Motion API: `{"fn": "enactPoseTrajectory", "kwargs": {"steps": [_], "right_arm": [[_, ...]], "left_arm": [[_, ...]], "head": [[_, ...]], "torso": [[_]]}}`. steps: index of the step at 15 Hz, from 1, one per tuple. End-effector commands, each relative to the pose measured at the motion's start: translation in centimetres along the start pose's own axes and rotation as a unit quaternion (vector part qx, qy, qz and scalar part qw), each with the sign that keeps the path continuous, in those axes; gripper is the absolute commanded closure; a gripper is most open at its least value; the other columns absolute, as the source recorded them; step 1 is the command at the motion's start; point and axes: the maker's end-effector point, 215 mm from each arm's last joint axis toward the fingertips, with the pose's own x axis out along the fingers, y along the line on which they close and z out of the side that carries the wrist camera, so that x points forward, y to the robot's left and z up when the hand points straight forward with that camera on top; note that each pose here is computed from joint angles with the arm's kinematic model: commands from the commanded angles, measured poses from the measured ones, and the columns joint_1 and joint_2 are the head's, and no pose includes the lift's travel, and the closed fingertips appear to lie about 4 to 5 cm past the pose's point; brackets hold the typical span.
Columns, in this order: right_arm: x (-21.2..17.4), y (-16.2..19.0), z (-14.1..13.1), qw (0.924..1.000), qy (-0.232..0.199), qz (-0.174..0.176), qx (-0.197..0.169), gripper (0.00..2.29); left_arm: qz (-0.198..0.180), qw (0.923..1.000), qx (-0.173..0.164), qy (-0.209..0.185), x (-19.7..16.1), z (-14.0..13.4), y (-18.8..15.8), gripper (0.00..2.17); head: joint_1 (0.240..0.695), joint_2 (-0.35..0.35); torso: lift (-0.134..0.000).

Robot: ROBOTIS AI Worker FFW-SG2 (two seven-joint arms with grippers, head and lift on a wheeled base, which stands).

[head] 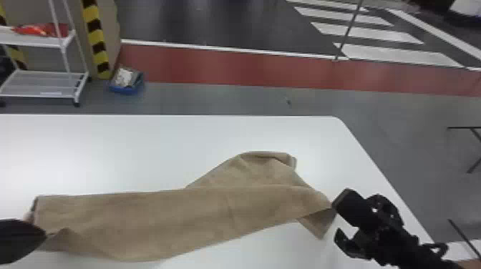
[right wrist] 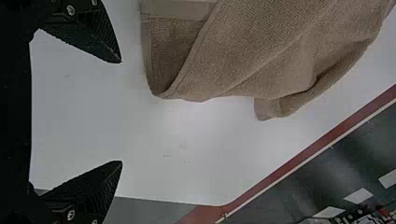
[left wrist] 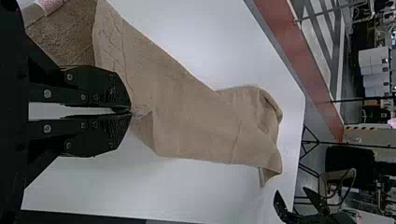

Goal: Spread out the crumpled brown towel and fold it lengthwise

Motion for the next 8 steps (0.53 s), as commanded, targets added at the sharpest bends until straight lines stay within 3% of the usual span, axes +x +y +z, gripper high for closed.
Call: {"fn": "enactPoseTrajectory", "kwargs": {"steps": [1, 8], "right_arm": [[0.1, 1.9, 1.8, 0.9999, 0.004, 0.010, -0.008, 0.15], [0.1, 5.5, 2.8, 0.9986, 0.017, 0.049, 0.005, 0.21]], "left_arm": [[-0.003, 1.0000, -0.001, -0.005, -0.4, 0.2, 0.0, 1.05], [-0.004, 1.0000, -0.002, -0.003, -0.4, 0.0, 0.0, 1.05]], "head": [[0.695, -0.170], [0.695, -0.084]], "torso": [[-0.128], [-0.128]]}}
